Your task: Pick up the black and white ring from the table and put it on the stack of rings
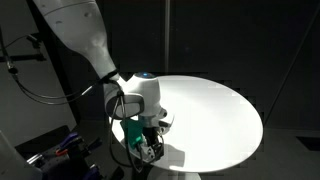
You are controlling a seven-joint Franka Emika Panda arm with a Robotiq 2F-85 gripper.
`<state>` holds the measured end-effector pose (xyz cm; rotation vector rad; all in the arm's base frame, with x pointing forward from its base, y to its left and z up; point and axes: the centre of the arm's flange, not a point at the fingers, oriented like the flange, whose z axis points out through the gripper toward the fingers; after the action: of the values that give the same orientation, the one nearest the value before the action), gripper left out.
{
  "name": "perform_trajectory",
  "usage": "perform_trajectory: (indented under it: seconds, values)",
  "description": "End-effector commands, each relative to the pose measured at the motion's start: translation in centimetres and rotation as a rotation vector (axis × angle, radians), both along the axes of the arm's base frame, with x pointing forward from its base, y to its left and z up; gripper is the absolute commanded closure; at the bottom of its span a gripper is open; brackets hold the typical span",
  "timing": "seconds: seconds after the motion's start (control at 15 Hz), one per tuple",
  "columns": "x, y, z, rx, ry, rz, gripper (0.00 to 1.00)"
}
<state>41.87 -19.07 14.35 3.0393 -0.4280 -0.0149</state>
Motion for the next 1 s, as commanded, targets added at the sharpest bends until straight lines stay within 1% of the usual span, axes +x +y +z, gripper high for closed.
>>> perform_trajectory:
  seconds: [0.0,0.07,0.27,0.6,0.93]
  values:
    - [0.4,-0.6,0.1,0.012,-0.018,0.000,0.50]
    - [0.4,-0.7,0.6,0.010,-0.023,-0.007,0.56]
    - [0.6,-0.3,2.5,0.001,-0.048,-0.005,0.59]
    - [1.0,0.3,5.9,-0.014,-0.086,0.004,0.59]
    - [1.6,1.3,10.8,-0.027,-0.128,0.018,0.59]
